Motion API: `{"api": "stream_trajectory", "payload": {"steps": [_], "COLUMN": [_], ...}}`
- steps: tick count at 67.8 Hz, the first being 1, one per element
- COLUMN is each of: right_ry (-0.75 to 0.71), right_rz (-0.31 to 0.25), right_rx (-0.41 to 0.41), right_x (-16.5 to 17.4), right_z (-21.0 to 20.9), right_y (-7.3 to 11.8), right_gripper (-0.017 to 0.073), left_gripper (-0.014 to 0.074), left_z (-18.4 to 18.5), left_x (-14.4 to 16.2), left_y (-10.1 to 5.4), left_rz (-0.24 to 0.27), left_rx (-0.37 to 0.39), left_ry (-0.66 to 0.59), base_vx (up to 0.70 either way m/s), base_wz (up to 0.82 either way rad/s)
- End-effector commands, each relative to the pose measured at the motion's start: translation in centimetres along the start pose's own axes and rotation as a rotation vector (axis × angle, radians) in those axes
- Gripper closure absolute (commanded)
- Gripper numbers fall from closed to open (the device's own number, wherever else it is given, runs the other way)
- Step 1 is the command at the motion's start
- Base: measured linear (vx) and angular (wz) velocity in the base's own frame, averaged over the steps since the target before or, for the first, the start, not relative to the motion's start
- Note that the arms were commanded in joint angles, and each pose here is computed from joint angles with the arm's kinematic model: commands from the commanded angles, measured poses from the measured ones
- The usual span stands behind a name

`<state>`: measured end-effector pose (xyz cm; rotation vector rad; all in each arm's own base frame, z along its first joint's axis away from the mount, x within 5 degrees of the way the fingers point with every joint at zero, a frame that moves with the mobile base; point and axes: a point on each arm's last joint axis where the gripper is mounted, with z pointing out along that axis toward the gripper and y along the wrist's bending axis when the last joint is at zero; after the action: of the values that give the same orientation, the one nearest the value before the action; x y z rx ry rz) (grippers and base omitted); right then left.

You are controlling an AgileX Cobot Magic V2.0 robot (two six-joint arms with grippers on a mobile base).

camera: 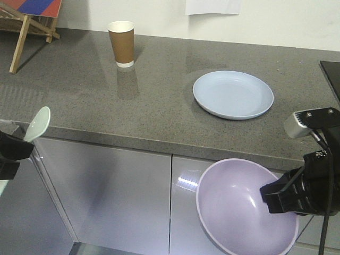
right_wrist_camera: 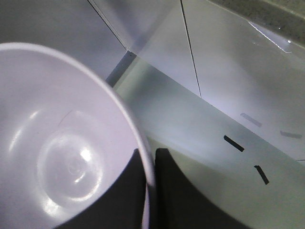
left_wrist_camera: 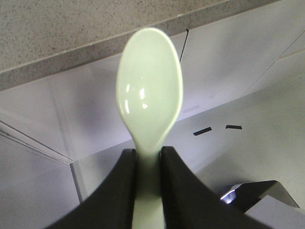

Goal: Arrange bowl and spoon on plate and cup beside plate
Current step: 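Turn the base toward the counter with the blue plate, holding both, then drive the base forward until the blue plate is just ahead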

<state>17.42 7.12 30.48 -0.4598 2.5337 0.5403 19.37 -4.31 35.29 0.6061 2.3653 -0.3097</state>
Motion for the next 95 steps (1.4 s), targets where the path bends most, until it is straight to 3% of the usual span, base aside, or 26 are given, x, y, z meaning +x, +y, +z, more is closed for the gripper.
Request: {"api": "stream_trajectory", "payload": {"steps": [1, 95], "right_ry": [-0.076, -0.076], "right_rz": [-0.001, 0.0], "right_rx": [-0.008, -0.009], "right_x": [-0.78, -0.78], "right_z": [-0.9, -0.9], "right_y": [0.41, 0.41], "right_gripper": [0.056, 0.056], "left_gripper": [0.0529, 0.0529], "left_z": [-1.05, -1.05], "left_x": [-0.96, -0.96], "left_y": [-0.33, -0.33], "left_rz": [0.0, 0.0], "left_rx": [-0.008, -0.008], "left_ry": [-0.091, -0.091], "base_vx": [0.11, 0.08], "base_wz": [-0.05, -0.11]}}
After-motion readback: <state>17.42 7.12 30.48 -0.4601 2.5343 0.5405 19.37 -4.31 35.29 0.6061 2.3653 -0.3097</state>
